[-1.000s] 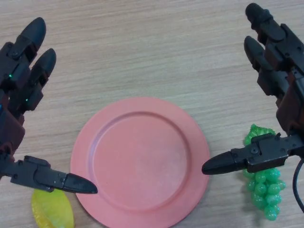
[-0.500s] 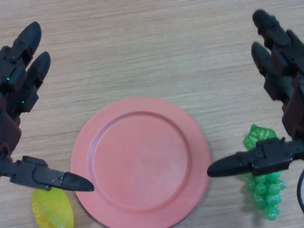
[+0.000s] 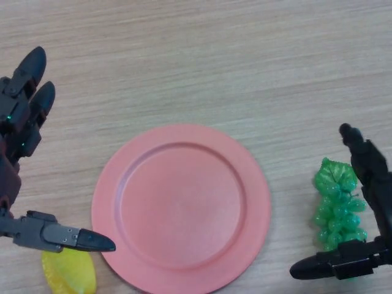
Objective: Pick up the green grapes and place it on the plate
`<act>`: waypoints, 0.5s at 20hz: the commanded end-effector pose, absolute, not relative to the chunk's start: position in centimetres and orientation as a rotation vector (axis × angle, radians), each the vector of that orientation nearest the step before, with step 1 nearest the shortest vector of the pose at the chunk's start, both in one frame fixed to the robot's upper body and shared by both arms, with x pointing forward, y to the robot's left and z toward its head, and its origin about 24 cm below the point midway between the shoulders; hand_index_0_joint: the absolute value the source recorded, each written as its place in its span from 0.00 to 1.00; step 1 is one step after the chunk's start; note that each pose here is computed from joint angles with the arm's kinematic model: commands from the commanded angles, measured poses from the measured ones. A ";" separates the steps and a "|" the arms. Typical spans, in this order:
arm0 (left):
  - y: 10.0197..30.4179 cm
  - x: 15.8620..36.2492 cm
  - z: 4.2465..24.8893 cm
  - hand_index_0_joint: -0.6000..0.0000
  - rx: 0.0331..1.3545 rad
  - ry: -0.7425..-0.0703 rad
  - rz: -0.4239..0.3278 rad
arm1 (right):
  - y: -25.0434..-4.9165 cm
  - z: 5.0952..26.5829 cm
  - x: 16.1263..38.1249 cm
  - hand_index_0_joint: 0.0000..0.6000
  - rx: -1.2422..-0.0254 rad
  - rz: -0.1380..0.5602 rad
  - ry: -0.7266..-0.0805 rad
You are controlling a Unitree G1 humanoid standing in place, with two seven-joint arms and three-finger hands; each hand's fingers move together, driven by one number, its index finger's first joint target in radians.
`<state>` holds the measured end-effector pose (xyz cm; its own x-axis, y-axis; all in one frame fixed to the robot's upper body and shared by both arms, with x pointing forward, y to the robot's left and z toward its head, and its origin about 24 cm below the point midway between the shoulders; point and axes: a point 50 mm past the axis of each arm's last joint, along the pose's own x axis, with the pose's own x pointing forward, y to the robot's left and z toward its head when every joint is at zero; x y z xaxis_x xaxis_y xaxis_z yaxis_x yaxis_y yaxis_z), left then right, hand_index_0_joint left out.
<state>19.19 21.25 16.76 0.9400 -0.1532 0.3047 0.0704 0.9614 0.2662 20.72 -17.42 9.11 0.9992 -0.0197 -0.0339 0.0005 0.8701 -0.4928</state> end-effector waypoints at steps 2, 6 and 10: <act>21.1 18.0 19.4 1.00 0.345 -0.530 -0.118 | -18.5 11.0 21.7 0.00 -0.600 -0.103 -0.251; 21.0 18.0 19.5 1.00 0.354 -0.533 -0.112 | -19.3 9.3 23.3 0.00 -0.647 -0.108 -0.254; 20.9 18.1 19.4 1.00 0.349 -0.527 -0.117 | -20.0 7.6 24.2 0.17 -0.672 -0.144 -0.214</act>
